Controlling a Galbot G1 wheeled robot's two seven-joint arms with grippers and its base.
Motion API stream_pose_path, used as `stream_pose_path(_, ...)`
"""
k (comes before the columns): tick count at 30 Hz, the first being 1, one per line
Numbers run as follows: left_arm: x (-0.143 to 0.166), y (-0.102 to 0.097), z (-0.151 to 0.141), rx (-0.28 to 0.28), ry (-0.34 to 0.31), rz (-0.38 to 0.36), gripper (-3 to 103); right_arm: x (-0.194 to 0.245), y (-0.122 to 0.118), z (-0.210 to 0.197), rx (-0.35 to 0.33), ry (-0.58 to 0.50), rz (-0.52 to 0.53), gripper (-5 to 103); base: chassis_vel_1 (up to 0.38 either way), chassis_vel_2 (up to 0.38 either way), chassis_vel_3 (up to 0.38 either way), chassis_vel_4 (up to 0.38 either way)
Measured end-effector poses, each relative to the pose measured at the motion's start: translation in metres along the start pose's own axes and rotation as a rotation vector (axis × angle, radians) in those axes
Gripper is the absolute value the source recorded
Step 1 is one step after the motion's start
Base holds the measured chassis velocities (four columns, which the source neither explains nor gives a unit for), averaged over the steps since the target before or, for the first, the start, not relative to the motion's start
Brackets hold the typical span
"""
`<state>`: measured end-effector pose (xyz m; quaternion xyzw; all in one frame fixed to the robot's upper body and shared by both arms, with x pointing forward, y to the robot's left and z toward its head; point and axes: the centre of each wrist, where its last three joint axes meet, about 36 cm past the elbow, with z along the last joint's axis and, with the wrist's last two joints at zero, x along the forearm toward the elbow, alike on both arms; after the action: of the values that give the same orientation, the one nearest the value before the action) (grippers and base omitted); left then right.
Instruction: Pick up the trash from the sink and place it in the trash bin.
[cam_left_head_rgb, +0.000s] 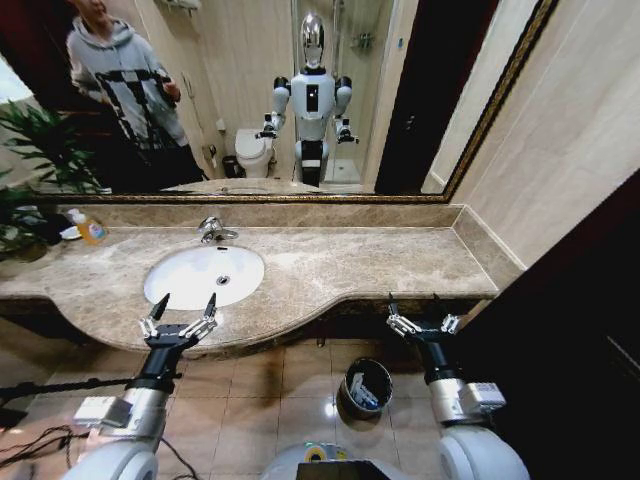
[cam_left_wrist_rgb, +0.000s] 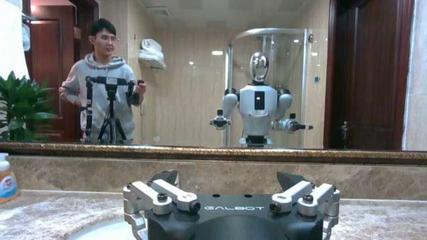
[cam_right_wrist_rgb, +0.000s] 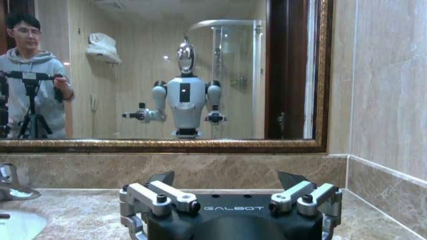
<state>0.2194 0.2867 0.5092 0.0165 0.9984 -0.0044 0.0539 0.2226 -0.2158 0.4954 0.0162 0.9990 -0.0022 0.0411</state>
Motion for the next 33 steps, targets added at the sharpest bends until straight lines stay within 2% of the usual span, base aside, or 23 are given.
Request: stream_pose_path(33, 0.0000, 0.0000, 0.0000, 0.000, 0.000, 0.000, 100, -0.0001, -0.0003, 0.0009, 0.002, 0.002, 0.001, 100, 0.000, 0.000, 0.000, 0.000)
